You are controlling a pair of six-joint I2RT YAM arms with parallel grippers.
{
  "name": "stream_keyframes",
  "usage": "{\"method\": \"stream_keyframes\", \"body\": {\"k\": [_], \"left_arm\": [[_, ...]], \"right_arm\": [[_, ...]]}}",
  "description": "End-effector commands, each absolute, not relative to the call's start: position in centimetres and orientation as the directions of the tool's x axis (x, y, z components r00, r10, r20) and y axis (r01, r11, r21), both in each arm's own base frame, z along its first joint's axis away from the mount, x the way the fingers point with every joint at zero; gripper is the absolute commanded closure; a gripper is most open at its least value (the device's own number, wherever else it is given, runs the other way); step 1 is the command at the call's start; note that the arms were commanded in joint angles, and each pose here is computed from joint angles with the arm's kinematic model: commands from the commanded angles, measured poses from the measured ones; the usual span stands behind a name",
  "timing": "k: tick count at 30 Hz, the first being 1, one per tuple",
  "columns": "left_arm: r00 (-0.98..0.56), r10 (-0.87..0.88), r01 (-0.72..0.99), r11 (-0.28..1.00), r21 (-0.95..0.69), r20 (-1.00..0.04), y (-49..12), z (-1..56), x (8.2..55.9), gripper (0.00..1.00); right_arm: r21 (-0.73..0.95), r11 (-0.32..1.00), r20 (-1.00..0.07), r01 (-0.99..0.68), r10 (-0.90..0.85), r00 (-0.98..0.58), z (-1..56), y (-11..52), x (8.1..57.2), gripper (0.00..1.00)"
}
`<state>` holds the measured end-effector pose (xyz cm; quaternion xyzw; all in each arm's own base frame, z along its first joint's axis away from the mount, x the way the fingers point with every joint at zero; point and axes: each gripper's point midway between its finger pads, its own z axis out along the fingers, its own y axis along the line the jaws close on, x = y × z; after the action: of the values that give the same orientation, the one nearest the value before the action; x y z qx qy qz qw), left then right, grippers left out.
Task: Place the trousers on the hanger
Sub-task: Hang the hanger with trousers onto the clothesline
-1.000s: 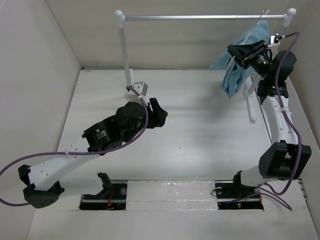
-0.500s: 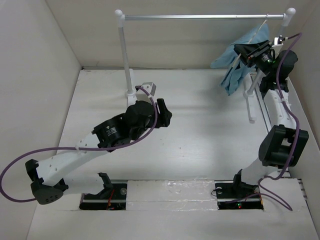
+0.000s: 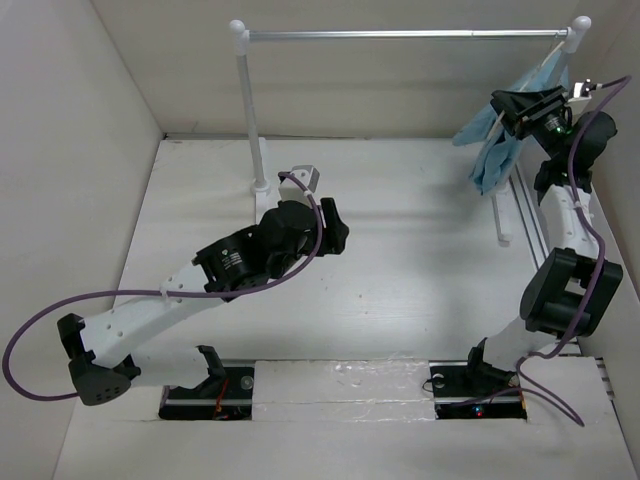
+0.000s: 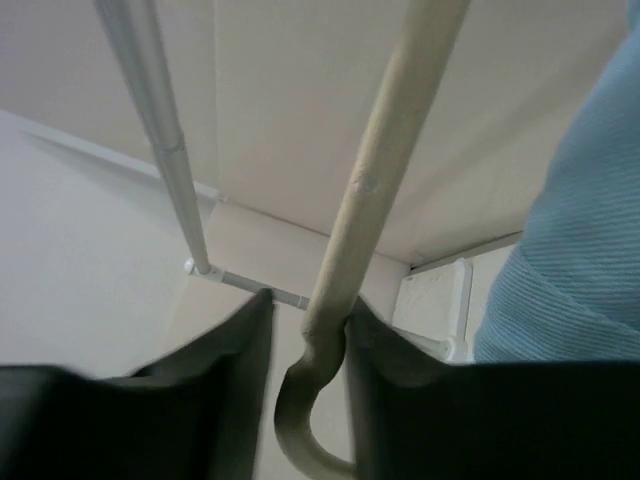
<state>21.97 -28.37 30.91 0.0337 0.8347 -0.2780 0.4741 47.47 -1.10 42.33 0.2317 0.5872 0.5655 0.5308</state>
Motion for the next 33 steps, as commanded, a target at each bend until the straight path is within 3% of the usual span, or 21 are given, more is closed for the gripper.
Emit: {"method": "stream_keyframes", "body": {"k": [1,3,4,6,7,10,16,21,25,27,33], "left_arm": [[-0.512,-0.279,0.333,0.808,-0.487,-0.813,-28.8,33.9,22.2,0.47],[-0.511,-0.289,0.330,0.804,-0.495,-0.810,-28.7,34.2,22.2,0.46],[-0.506,-0.298,0.331,0.799,-0.501,-0.809,-28.7,34.6,22.2,0.45],[-0.502,-0.303,0.333,0.797,-0.504,-0.810,-28.5,35.1,22.2,0.44],[-0.482,-0.330,0.346,0.779,-0.523,-0.811,-28.2,36.9,22.0,0.42],[-0.448,-0.367,0.364,0.758,-0.542,-0.815,-27.7,39.0,21.9,0.36],[-0.352,-0.433,0.354,0.759,-0.546,-0.830,-24.9,44.4,22.0,0.24],[-0.283,-0.486,0.354,0.749,-0.561,-0.827,-22.2,48.2,21.4,0.14],[-0.215,-0.559,0.347,0.723,-0.597,-0.801,-18.3,50.6,20.1,0.01],[-0.188,-0.591,0.294,0.729,-0.619,-0.785,-15.5,50.6,19.6,0.01],[-0.244,-0.600,0.135,0.757,-0.639,-0.762,-11.2,45.8,18.2,0.01]], "right_arm": [[0.730,0.400,-0.580,-0.553,0.791,-0.194,47.8,-0.5,44.1,0.54],[0.737,0.420,-0.597,-0.529,0.772,-0.218,46.7,-0.7,44.2,0.36],[0.730,0.436,-0.610,-0.526,0.762,-0.216,46.8,-0.6,44.2,0.34],[0.725,0.489,-0.640,-0.486,0.739,-0.211,46.1,-1.2,44.3,0.46],[0.704,0.531,-0.670,-0.472,0.717,-0.193,46.7,-1.7,44.2,0.00],[0.692,0.576,-0.690,-0.435,0.704,-0.166,46.7,-2.9,44.0,0.00],[0.623,0.717,-0.735,-0.313,0.673,0.077,50.9,-8.3,41.4,0.00],[0.508,0.836,-0.796,-0.208,0.548,0.256,55.6,-10.0,36.5,0.00],[0.405,0.856,-0.833,-0.320,0.490,0.258,57.9,-5.1,32.7,0.00],[0.331,0.853,-0.841,-0.404,0.461,0.284,59.2,-1.0,29.5,0.00],[0.225,0.746,-0.869,-0.626,0.445,0.218,55.3,9.0,23.8,0.00]]}}
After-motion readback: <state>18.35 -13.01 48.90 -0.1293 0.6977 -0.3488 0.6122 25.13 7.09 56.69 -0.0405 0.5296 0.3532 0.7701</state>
